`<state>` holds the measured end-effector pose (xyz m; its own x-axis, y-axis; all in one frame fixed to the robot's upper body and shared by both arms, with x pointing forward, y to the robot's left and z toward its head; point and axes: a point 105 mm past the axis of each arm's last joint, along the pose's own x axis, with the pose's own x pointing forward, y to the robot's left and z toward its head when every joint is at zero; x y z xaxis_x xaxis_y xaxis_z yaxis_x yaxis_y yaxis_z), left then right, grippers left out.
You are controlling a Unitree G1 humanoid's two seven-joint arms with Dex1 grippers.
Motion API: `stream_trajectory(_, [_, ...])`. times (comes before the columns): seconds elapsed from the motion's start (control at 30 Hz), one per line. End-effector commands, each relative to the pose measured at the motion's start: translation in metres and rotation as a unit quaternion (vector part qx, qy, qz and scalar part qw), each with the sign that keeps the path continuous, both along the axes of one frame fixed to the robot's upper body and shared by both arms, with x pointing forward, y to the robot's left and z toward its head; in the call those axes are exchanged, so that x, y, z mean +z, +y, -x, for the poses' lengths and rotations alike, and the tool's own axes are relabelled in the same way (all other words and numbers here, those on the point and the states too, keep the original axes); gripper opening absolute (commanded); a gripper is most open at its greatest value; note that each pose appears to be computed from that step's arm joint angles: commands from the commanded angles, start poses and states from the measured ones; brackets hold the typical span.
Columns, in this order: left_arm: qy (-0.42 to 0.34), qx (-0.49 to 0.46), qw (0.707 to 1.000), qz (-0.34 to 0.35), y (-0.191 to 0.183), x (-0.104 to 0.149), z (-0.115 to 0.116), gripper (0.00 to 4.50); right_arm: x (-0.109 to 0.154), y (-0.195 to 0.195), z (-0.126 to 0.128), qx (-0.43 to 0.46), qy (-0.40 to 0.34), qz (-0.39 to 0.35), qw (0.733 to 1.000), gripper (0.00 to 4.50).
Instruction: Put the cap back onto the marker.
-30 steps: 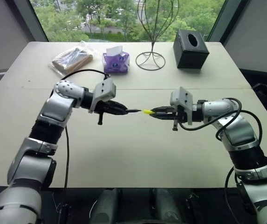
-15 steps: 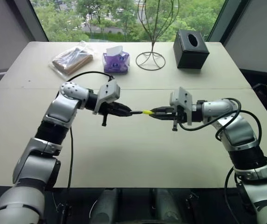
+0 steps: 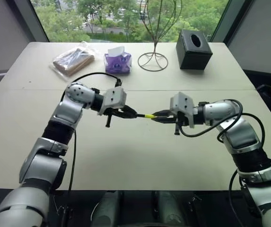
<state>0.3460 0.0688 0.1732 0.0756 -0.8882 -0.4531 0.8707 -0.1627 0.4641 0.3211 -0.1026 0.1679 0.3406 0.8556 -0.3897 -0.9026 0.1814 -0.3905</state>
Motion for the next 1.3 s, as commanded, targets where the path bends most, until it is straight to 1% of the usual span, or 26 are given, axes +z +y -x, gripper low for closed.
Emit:
stream_trajectory(0.03, [-0.029,-0.047,0.998,0.009,-0.015,0.01,0.008,0.0,0.022,0.018,0.005,0.043,-0.041,-0.019,0.998,0.02])
stream_trajectory(0.23, [-0.034,-0.049,0.998,0.028,-0.023,0.011,0.008,0.0,0.036,0.03,0.004,0.041,-0.026,-0.074,0.996,0.02])
stream_trajectory(0.27, [-0.024,-0.049,0.998,0.032,-0.024,0.01,0.009,0.0,0.038,0.032,0.002,0.038,-0.026,-0.084,0.995,0.02])
stream_trajectory(0.37, [0.052,-0.056,0.996,0.05,-0.024,0.01,0.018,0.0,0.046,0.038,-0.006,0.018,-0.046,-0.096,0.994,0.02])
stream_trajectory(0.43, [0.075,-0.054,0.994,0.055,-0.023,0.014,0.02,0.0,0.049,0.04,-0.007,0.017,-0.055,-0.102,0.993,0.02])
stream_trajectory(0.5, [0.087,-0.051,0.993,0.057,-0.021,0.016,0.021,0.0,0.05,0.045,-0.002,0.03,-0.067,-0.095,0.993,0.02])
stream_trajectory(0.63, [0.088,-0.048,0.994,0.051,-0.02,0.016,0.02,0.0,0.05,0.055,0.007,0.051,-0.086,-0.079,0.992,0.02])
stream_trajectory(1.0, [0.09,-0.052,0.992,0.07,-0.027,0.021,0.02,0.0,0.051,0.063,0.015,0.075,-0.075,-0.08,0.991,0.02])
stream_trajectory(1.1, [0.075,-0.058,0.993,0.068,-0.03,0.02,0.022,0.0,0.053,0.067,0.017,0.083,-0.069,-0.088,0.99,0.02])
stream_trajectory(1.23, [0.036,-0.059,0.997,0.031,-0.027,0.008,0.019,0.0,0.052,0.067,0.016,0.084,-0.068,-0.084,0.991,0.02])
stream_trajectory(1.3, [0.027,-0.057,0.998,0.025,-0.025,0.006,0.018,0.0,0.05,0.064,0.014,0.08,-0.067,-0.078,0.992,0.02])
